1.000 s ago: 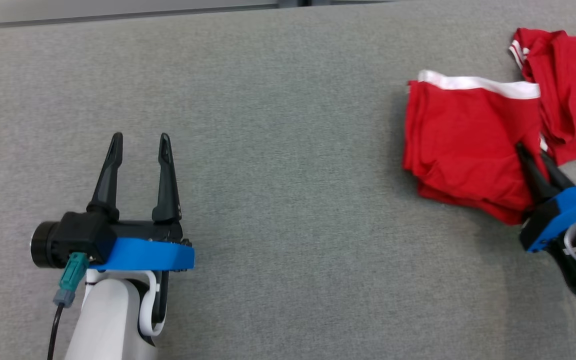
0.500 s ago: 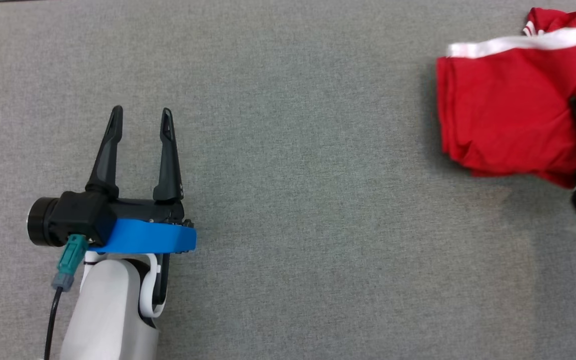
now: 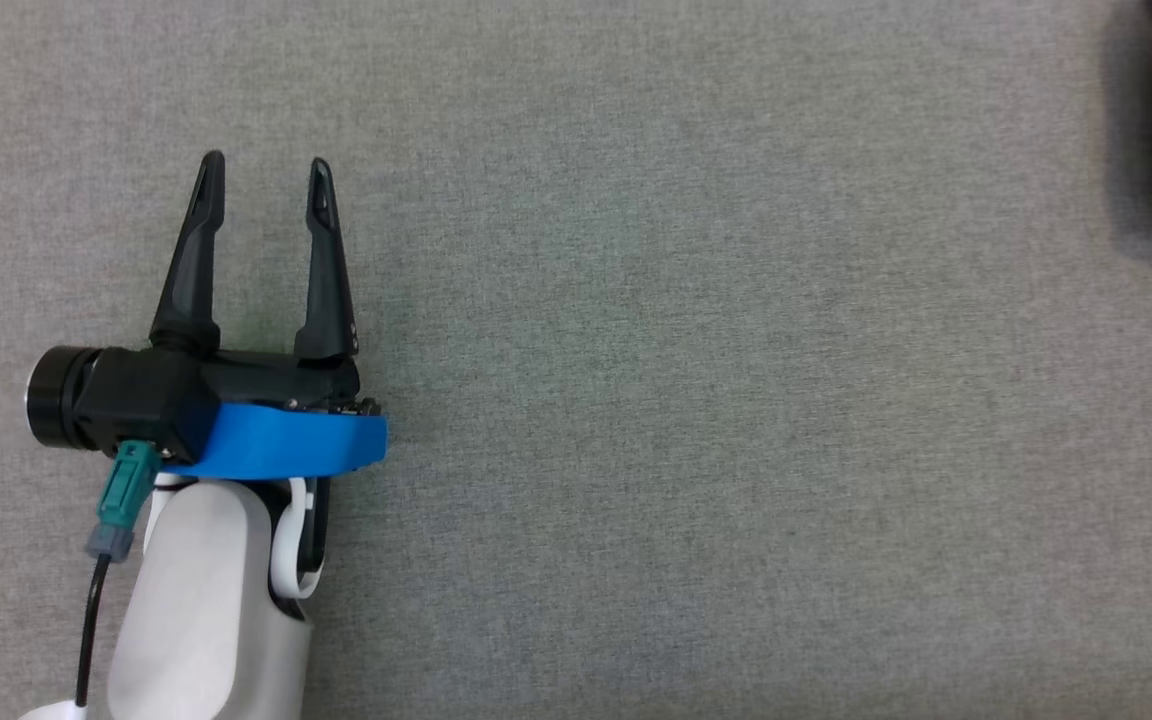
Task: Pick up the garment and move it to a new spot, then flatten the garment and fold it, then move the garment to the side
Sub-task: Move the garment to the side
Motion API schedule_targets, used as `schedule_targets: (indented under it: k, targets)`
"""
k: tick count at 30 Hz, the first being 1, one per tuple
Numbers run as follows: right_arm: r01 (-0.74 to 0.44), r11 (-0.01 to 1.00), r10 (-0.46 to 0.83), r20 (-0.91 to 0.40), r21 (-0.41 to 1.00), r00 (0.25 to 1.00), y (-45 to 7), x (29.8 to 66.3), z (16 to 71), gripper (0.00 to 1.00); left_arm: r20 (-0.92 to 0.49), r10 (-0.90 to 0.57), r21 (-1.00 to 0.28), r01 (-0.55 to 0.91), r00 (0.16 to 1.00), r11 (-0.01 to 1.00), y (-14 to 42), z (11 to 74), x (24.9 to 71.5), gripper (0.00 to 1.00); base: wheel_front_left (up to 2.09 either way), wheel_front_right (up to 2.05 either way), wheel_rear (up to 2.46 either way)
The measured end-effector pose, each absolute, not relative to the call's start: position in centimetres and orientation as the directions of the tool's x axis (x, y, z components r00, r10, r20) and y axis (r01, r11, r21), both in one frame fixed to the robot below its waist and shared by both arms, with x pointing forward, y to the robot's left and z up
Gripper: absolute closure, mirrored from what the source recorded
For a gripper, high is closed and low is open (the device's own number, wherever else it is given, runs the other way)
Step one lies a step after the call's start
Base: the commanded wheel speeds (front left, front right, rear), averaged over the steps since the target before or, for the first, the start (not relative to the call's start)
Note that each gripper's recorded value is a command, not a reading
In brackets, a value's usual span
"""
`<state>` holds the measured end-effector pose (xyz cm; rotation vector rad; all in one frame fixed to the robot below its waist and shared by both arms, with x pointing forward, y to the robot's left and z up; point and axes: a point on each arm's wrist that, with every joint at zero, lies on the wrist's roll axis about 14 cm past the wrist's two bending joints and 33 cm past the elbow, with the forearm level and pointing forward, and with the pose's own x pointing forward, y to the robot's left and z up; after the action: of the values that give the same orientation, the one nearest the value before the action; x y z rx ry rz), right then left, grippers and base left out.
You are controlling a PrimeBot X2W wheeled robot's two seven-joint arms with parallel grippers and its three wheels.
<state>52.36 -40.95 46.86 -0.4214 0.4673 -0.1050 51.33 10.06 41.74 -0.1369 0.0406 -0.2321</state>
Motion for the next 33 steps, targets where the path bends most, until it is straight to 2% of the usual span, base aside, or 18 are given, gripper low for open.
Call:
schedule_targets:
  k: [5, 15, 16, 17, 18, 19, 20, 27, 33]
  targets:
    - [0.005, 0.856, -0.28, -0.456, -0.517, 0.845, -44.4, 52.5, 46.8, 1.0, -0.016, -0.238, -0.126, 0.234, 0.971, 0.964, 10.1, 41.5, 52.1, 0.0, 0.0, 0.0, 0.0]
    - [0.023, 0.821, -0.352, -0.473, -0.571, 0.808, -46.7, 53.1, 46.5, 1.0, -0.023, -0.236, -0.12, 0.232, 0.971, 0.965, 10.3, 41.0, 52.2, 0.0, 0.0, 0.0, 0.0]
    - [0.023, 0.821, -0.353, -0.474, -0.571, 0.807, -46.7, 53.2, 46.5, 0.86, -0.024, -0.236, -0.12, 0.232, 0.971, 0.965, 10.3, 41.0, 52.2, 0.0, 0.0, 0.0, 0.0]
    - [0.024, 0.821, -0.354, -0.476, -0.571, 0.805, -46.7, 53.3, 46.4, 0.68, -0.025, -0.235, -0.121, 0.231, 0.972, 0.966, 10.3, 40.9, 52.2, 0.0, 0.0, 0.0, 0.0]
    - [0.023, 0.82, -0.353, -0.473, -0.572, 0.807, -46.6, 53.4, 46.3, 0.2, -0.027, -0.235, -0.121, 0.23, 0.972, 0.966, 10.3, 40.9, 52.2, 0.0, 0.0, 0.0, 0.0]
    - [0.028, 0.822, -0.349, -0.464, -0.569, 0.814, -46.5, 53.7, 46.4, 0.07, -0.028, -0.235, -0.122, 0.23, 0.972, 0.966, 10.2, 40.8, 52.2, 0.0, 0.0, 0.0, 0.0]
    - [0.032, 0.822, -0.347, -0.455, -0.569, 0.82, -46.4, 53.9, 46.5, 0.0, -0.029, -0.235, -0.122, 0.23, 0.972, 0.965, 10.2, 40.8, 52.2, 0.0, 0.0, 0.0, 0.0]
    - [0.068, 0.813, -0.341, -0.379, -0.578, 0.86, -46.1, 55.3, 48.4, 0.0, -0.017, -0.222, -0.12, 0.218, 0.975, 0.969, 10.7, 41.7, 52.0, 0.0, 0.0, 0.0, 0.0]
    - [0.092, 0.85, -0.259, -0.26, -0.518, 0.93, -43.5, 56.0, 51.1, 0.0, -0.006, -0.179, -0.11, 0.177, 0.984, 0.978, 12.3, 43.4, 50.5, 0.0, 0.0, 0.0, 0.0]
